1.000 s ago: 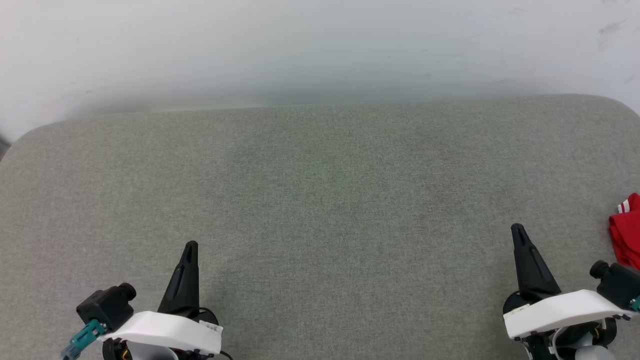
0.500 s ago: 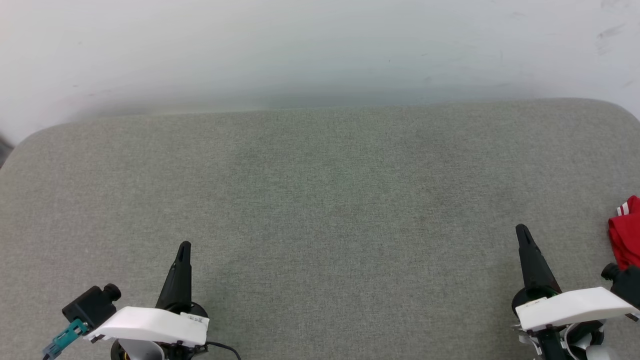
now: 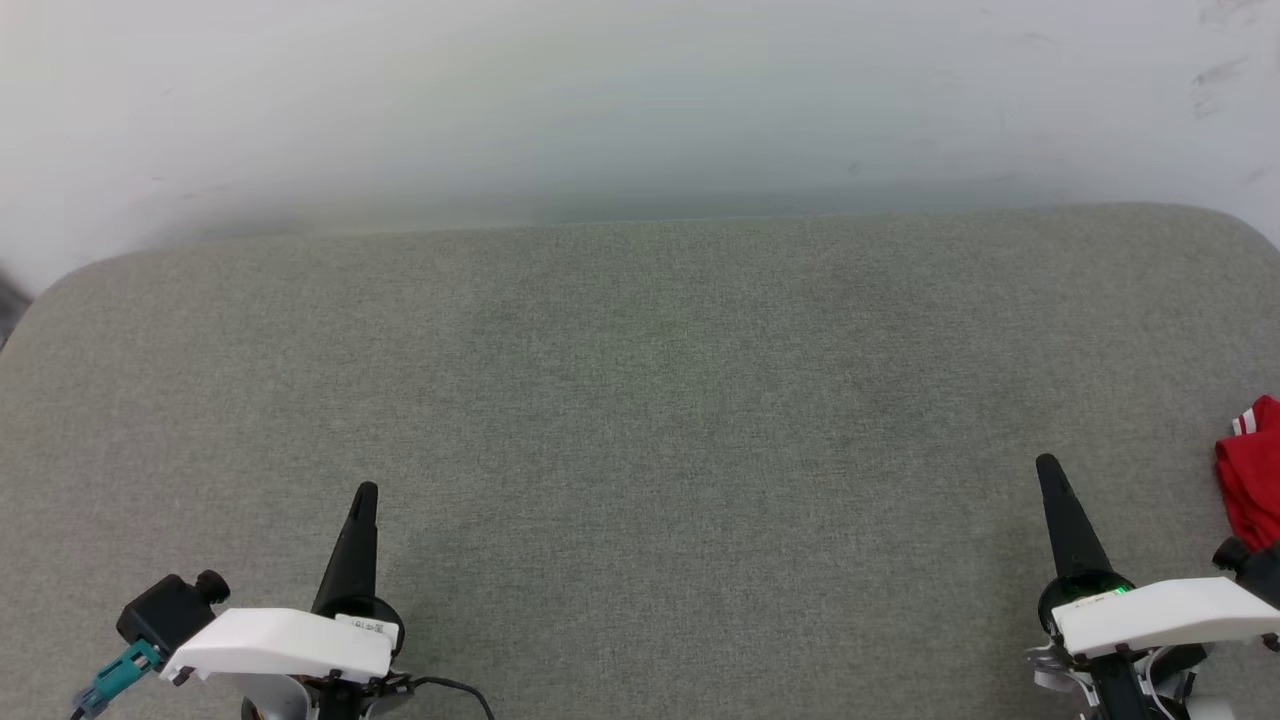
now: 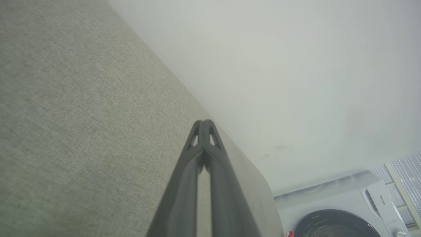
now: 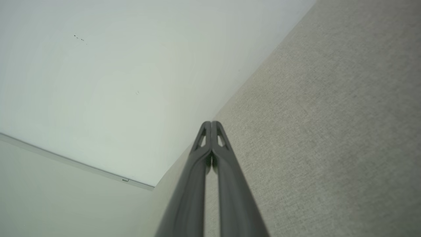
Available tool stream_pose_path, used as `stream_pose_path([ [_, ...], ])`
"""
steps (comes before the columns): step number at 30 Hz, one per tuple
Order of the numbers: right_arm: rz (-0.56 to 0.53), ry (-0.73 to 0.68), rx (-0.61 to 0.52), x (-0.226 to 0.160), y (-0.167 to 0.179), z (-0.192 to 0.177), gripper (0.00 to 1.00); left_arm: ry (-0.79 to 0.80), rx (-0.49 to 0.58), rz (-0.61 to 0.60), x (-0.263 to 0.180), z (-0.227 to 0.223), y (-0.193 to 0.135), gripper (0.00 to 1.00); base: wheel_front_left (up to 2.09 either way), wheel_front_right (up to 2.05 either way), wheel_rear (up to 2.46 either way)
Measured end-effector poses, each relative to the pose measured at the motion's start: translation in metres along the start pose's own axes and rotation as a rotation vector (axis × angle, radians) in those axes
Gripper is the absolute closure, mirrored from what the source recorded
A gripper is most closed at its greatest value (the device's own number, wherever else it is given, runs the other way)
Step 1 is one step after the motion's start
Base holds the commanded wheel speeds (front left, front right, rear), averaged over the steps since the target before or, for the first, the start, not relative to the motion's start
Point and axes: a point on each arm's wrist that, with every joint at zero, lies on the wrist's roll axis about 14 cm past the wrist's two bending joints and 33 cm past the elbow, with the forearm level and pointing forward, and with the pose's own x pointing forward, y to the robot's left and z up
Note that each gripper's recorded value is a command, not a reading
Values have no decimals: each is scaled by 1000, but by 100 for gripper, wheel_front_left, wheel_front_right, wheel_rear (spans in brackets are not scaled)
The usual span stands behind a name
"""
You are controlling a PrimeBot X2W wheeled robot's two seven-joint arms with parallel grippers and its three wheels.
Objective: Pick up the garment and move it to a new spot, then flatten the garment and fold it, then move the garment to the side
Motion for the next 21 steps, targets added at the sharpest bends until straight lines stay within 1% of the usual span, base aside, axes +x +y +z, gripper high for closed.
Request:
stream_pose_path([
  [21,-7,-1,217,1,-1,4,100,3,-216,16,1,5,3,100,0,0,0],
])
